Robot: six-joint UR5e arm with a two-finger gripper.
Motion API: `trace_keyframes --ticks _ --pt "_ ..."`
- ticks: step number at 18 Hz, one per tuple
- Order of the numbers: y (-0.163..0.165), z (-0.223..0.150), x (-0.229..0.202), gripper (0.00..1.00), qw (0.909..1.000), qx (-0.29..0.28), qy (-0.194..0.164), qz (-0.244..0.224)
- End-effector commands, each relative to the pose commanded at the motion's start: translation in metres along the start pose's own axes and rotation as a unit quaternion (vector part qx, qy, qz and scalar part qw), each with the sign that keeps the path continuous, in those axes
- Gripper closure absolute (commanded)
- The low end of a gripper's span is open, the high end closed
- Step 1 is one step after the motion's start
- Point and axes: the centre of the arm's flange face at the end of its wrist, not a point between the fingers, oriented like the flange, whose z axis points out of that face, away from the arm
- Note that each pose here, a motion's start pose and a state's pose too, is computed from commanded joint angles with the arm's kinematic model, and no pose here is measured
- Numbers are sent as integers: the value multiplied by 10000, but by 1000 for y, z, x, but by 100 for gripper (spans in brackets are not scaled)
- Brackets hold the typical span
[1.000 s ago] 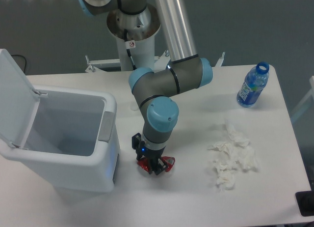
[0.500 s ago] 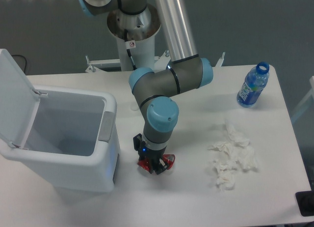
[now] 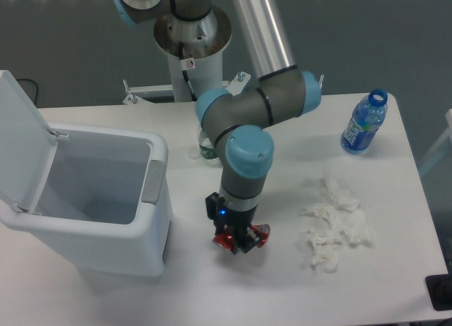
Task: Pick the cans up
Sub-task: 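Lift the gripped red cans up off the table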
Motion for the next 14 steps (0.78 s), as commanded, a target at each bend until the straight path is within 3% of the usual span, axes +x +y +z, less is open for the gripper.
trace_keyframes --ticks 6,14 --pt "8 -48 -22 44 9988 72 -433 225" --pt "16 -68 -28 44 9975 67 -591 380"
